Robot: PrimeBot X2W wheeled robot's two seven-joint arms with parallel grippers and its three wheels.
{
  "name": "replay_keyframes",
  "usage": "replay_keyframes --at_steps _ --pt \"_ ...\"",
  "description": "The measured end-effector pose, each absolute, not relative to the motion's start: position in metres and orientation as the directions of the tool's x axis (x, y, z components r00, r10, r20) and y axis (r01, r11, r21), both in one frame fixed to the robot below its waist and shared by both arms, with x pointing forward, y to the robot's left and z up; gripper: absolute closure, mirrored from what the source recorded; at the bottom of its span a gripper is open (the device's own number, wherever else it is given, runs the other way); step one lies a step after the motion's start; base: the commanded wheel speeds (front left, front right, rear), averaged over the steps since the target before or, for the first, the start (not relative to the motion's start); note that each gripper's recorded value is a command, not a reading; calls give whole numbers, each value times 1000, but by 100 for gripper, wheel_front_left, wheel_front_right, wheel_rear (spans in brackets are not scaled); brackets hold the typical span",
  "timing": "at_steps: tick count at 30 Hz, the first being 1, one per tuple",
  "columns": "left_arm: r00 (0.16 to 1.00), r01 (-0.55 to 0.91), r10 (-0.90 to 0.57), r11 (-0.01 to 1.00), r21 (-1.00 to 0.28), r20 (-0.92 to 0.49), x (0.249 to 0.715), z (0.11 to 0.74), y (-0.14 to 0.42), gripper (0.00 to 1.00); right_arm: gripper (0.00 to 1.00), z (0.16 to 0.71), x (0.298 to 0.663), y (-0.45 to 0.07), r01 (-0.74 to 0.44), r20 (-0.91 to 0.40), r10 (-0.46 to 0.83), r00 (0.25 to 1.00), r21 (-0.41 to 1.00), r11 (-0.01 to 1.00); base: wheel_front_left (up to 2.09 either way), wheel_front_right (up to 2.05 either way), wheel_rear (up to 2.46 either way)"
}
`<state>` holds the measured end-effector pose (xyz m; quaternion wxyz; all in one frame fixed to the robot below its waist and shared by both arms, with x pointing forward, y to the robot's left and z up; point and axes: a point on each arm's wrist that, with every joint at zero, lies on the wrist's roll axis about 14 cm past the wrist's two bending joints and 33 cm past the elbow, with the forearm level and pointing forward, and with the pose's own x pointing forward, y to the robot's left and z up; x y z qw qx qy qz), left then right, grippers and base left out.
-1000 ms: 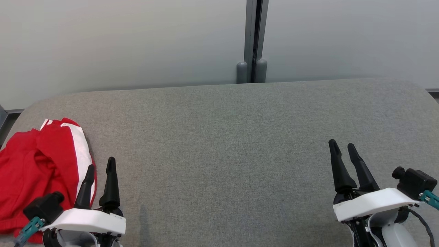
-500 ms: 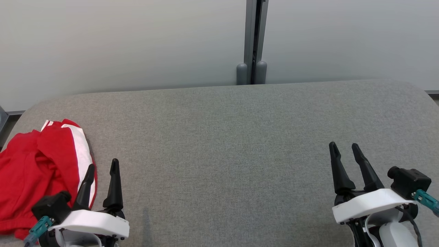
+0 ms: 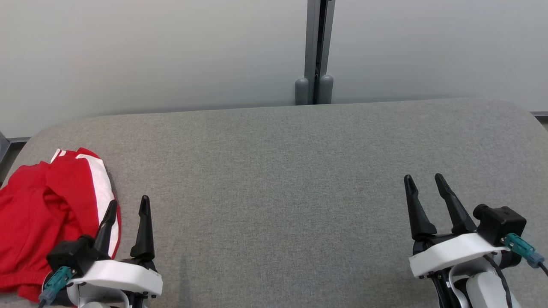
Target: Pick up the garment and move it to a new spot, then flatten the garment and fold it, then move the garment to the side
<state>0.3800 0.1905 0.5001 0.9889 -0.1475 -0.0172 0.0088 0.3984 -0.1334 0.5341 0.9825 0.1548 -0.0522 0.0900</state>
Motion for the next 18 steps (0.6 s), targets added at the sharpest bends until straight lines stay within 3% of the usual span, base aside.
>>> replay_keyframes --at_steps 18 --pt "998 13 -2 986 -168 65 383 505 186 0 0 539 400 -125 -225 158 201 967 158 961 0 0 0"
